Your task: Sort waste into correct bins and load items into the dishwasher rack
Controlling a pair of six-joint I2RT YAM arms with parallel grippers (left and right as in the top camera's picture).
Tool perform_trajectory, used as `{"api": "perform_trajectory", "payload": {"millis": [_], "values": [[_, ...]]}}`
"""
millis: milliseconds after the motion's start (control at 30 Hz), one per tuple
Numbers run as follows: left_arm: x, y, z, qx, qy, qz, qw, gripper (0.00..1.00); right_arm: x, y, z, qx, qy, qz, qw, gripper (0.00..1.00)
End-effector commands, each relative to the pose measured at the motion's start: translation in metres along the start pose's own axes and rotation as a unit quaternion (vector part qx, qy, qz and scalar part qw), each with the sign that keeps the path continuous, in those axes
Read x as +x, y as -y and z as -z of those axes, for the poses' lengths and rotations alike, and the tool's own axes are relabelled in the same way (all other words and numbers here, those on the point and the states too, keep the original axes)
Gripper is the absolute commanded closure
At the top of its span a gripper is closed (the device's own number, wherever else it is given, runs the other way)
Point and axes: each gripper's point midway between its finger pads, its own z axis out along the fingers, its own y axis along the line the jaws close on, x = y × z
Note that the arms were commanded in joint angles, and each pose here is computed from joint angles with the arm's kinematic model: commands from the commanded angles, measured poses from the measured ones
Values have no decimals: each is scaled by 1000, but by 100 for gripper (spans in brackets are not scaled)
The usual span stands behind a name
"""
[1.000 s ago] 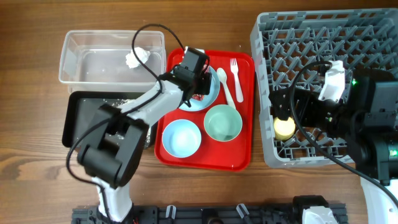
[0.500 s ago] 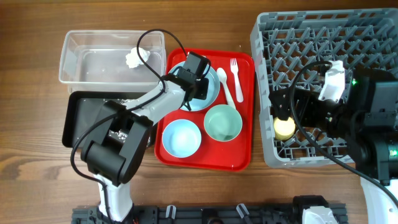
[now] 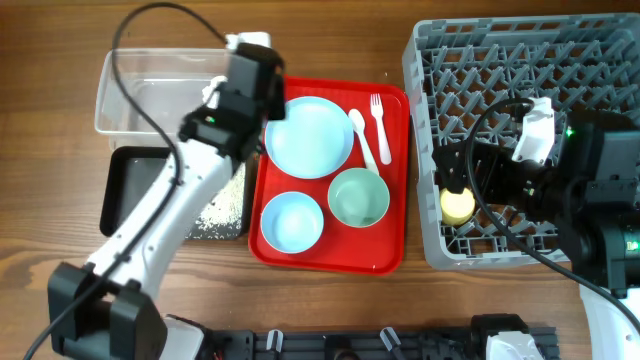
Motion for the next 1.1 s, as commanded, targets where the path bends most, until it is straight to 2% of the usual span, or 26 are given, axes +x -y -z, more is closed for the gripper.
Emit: {"api": "perform_trajectory", "payload": {"millis": [0, 33, 67, 200, 300, 367, 500, 700, 900, 967, 1067], "values": [[14, -53, -39, -68, -35, 24, 997, 57, -2, -5, 1, -10, 1, 2, 1000, 0], [17, -56, -42, -61, -42, 29, 997, 32, -2, -5, 1, -10, 2, 3, 1000, 0], [18, -54, -39, -44, -51, 34, 997, 27, -2, -5, 1, -10, 2, 3, 1000, 0], [-3, -43, 7, -2, -26, 38, 999, 17, -2, -5, 1, -10, 2, 3, 1000, 0], [-14, -37, 58, 17, 0, 31, 999, 10, -5, 2, 1, 9, 8, 2, 1000, 0], [-13, -32, 104, 37, 16, 22, 999, 0, -8, 1, 1, 7, 14, -19, 1000, 0], [-11, -26, 156, 68, 45, 10, 997, 0, -8, 1, 1, 7, 14, -24, 1000, 0], [-12, -25, 191, 92, 76, 8, 993, 0, -8, 1, 1, 7, 14, -24, 1000, 0], [22, -42, 186, 52, 11, -11, 999, 0, -8, 1, 1, 7, 14, -24, 1000, 0], [13, -46, 186, 41, 30, -5, 999, 0, -8, 1, 1, 7, 15, -24, 1000, 0], [-16, -54, 193, 40, 114, 10, 993, 0, -8, 1, 1, 7, 14, -24, 1000, 0]]}}
